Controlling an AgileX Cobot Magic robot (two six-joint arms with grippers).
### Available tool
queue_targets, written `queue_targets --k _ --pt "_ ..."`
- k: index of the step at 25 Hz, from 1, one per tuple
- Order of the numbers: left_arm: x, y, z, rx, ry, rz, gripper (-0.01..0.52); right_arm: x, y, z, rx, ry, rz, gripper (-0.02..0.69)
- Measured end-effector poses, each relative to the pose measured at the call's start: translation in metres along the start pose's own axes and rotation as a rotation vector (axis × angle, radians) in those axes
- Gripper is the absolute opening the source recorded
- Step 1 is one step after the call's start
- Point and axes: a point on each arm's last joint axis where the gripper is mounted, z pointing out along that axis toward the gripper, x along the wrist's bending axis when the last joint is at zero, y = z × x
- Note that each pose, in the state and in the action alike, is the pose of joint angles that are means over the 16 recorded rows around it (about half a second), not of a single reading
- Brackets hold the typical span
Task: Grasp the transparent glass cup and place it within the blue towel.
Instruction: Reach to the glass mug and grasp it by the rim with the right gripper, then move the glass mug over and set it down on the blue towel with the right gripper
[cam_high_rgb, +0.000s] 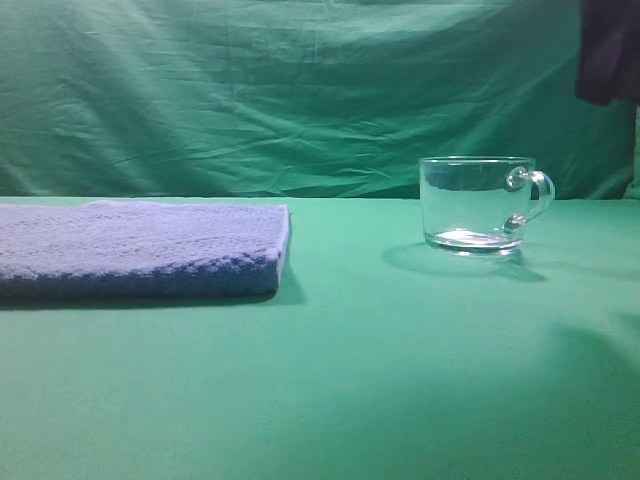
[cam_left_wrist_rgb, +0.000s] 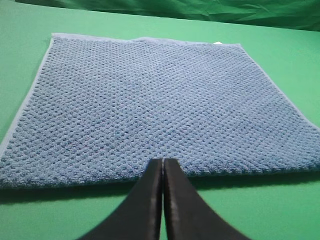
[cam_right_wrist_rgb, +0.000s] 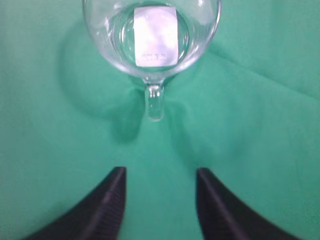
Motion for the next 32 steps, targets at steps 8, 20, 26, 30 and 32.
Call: queue_targets --k 8,20,26,30,32 --pt "0.000 0.000 0.000 0.000 0.000 0.000 0.000 -0.001 0.011 0.035 0.005 0.003 -0.024 0.370" --pt "0.000 0.000 0.000 0.000 0.000 0.000 0.000 0.018 0.052 0.017 -0.098 0.020 -0.086 0.101" --pt "0.000 0.000 0.000 0.000 0.000 0.000 0.000 0.058 0.094 -0.006 -0.219 0.055 -0.177 0.102" --pt "0.000 0.000 0.000 0.000 0.000 0.000 0.000 0.097 0.119 -0.007 -0.289 0.090 -0.253 0.102" --pt "0.000 0.000 0.000 0.000 0.000 0.000 0.000 0.118 0.129 -0.001 -0.308 0.109 -0.293 0.102"
